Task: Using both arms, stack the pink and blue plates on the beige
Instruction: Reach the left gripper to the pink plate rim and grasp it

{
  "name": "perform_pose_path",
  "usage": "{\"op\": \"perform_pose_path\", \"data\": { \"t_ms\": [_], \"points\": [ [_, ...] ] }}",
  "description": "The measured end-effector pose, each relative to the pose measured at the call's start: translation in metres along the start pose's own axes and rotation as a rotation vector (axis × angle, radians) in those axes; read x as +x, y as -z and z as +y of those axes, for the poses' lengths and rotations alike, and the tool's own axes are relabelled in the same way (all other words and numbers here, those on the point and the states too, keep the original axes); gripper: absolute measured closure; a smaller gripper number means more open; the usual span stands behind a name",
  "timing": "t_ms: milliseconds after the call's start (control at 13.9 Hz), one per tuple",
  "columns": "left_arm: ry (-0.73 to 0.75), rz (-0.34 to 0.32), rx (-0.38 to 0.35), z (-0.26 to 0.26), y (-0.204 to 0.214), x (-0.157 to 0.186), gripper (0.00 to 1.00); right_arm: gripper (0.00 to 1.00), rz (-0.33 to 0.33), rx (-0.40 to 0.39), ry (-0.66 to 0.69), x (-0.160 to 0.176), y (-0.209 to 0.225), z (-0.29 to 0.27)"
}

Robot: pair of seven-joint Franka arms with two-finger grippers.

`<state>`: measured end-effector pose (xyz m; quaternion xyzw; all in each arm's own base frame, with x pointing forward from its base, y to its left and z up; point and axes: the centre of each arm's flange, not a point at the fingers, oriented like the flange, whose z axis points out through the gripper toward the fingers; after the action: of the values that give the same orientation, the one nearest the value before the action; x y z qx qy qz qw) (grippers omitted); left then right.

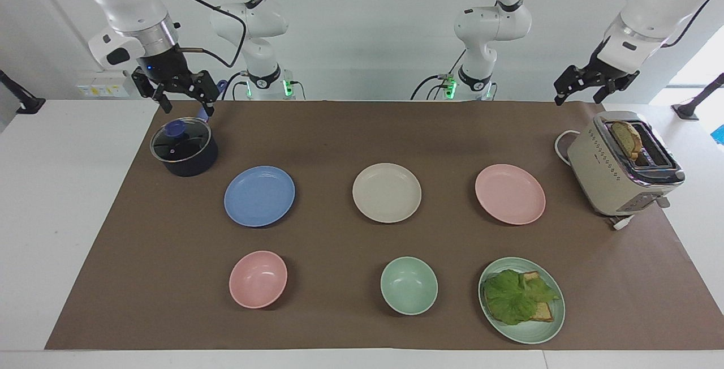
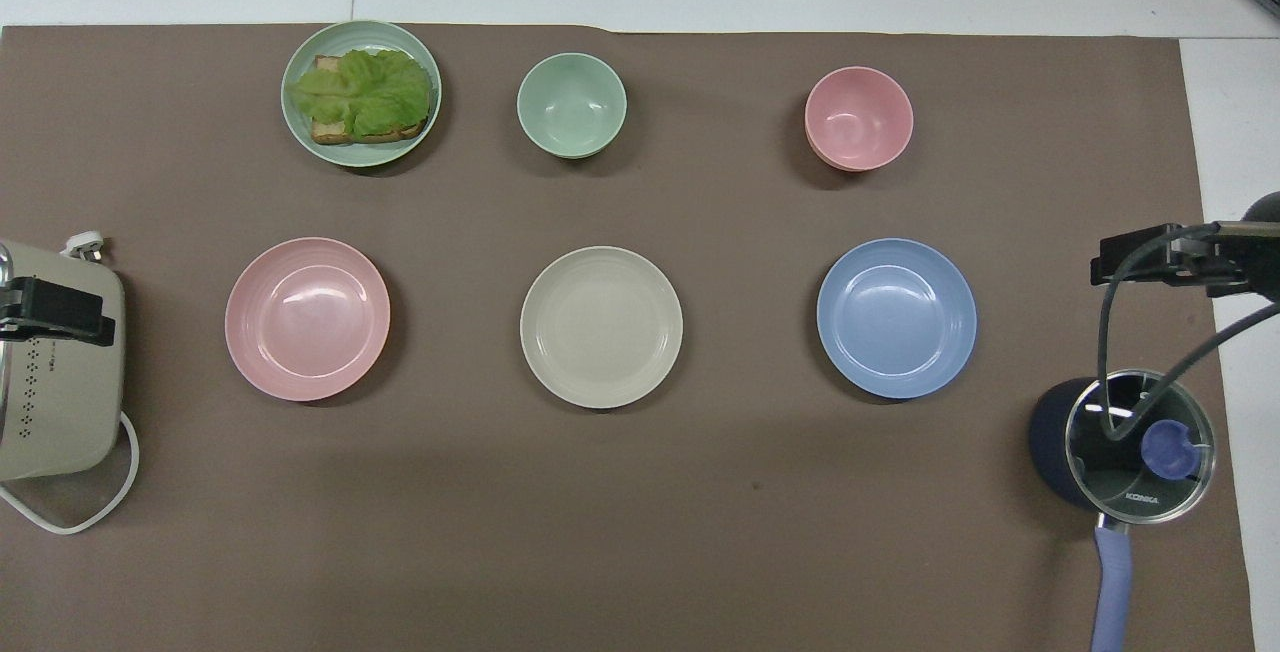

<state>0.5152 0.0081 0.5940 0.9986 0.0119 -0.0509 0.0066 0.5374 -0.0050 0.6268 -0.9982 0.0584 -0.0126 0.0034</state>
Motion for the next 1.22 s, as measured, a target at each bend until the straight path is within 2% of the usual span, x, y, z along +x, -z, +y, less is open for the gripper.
{"op": "perform_pose_path", "data": {
  "t_ms": [358, 717, 932, 1219],
  "points": [
    [0.037, 0.027, -0.002, -0.02, -0.113, 0.024, 0.0, 0.0, 0.0, 0.0, 0.0, 0.0, 0.0, 0.0],
    [0.042, 0.014, 0.002, -0.023, -0.211, 0.059, 0.0, 0.0, 0.0, 0.0, 0.0, 0.0, 0.0, 0.0],
    [0.05, 0.017, 0.003, -0.028, -0.246, 0.072, 0.0, 0.0, 0.0, 0.0, 0.0, 0.0, 0.0, 0.0],
    [0.059, 0.016, 0.004, -0.033, -0.265, 0.076, 0.0, 0.0, 0.0, 0.0, 0.0, 0.0, 0.0, 0.0]
  ]
}}
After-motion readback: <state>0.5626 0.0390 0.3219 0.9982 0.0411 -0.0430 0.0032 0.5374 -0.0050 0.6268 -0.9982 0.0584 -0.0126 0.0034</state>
